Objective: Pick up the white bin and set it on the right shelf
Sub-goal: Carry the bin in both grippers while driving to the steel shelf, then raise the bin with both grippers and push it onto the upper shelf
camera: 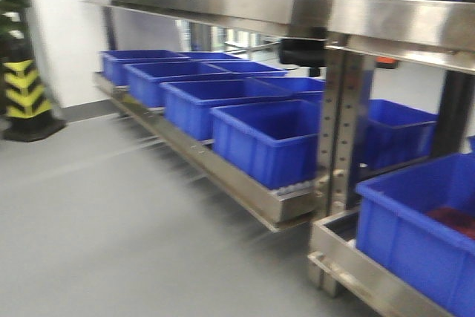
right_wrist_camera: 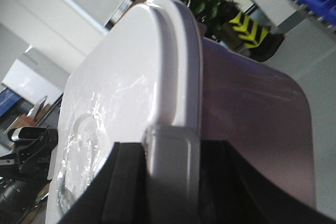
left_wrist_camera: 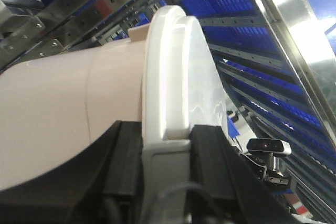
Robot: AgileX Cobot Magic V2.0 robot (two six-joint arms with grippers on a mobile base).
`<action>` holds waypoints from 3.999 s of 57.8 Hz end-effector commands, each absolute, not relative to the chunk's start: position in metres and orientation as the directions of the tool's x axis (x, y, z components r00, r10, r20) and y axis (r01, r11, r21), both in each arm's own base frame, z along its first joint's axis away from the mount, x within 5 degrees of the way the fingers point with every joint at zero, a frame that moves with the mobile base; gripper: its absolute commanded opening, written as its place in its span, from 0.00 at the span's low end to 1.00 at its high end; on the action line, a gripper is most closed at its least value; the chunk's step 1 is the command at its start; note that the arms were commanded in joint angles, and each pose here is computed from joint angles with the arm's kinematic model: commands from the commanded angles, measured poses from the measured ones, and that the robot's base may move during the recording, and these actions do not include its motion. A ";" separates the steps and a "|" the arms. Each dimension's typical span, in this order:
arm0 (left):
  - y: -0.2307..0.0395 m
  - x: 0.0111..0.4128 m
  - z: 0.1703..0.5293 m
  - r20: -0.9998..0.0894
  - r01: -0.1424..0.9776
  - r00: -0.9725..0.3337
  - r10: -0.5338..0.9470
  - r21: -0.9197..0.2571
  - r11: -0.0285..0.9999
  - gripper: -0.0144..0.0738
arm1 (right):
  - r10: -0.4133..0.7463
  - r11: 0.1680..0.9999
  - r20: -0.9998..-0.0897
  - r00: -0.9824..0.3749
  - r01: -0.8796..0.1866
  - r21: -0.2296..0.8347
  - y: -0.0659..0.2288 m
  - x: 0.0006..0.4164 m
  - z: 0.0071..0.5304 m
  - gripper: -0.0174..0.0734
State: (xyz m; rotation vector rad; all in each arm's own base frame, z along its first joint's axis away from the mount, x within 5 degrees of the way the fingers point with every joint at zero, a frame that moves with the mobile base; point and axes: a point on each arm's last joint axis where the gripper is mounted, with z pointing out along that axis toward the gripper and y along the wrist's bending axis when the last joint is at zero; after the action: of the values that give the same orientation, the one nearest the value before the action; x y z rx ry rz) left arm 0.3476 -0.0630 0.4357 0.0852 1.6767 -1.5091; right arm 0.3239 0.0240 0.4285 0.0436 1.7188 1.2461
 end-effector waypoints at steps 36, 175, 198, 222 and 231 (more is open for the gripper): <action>-0.086 0.302 0.474 -0.664 0.703 -0.668 -0.336 -0.711 0.010 0.03 | 0.477 0.332 -0.695 -0.539 -0.621 0.710 0.045 0.298 0.460 0.25; -0.085 0.305 0.475 -0.657 0.697 -0.661 -0.362 -0.716 0.027 0.03 | 0.477 0.332 -0.695 -0.539 -0.621 0.710 0.045 0.298 0.460 0.25; -0.097 0.308 0.469 -0.658 0.686 -0.671 -0.341 -0.726 0.050 0.03 | 0.429 0.345 -0.712 -0.555 -0.628 0.698 0.047 0.295 0.456 0.25; -0.127 0.327 0.438 -0.676 0.642 -0.687 -0.266 -0.736 0.215 0.03 | 0.287 0.430 -0.712 -0.640 -0.579 0.693 0.046 0.315 0.419 0.25; -0.130 0.340 0.422 -0.647 0.612 -0.722 -0.246 -0.763 0.209 0.04 | 0.279 0.430 -0.685 -0.673 -0.550 0.716 0.045 0.327 0.405 0.25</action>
State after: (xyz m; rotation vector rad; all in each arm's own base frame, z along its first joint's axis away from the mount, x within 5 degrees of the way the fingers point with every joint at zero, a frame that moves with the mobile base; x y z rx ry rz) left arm 0.3737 -0.0939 0.3938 0.0693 1.8730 -1.3218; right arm 0.3517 0.0129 0.3769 0.0296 1.9703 1.0885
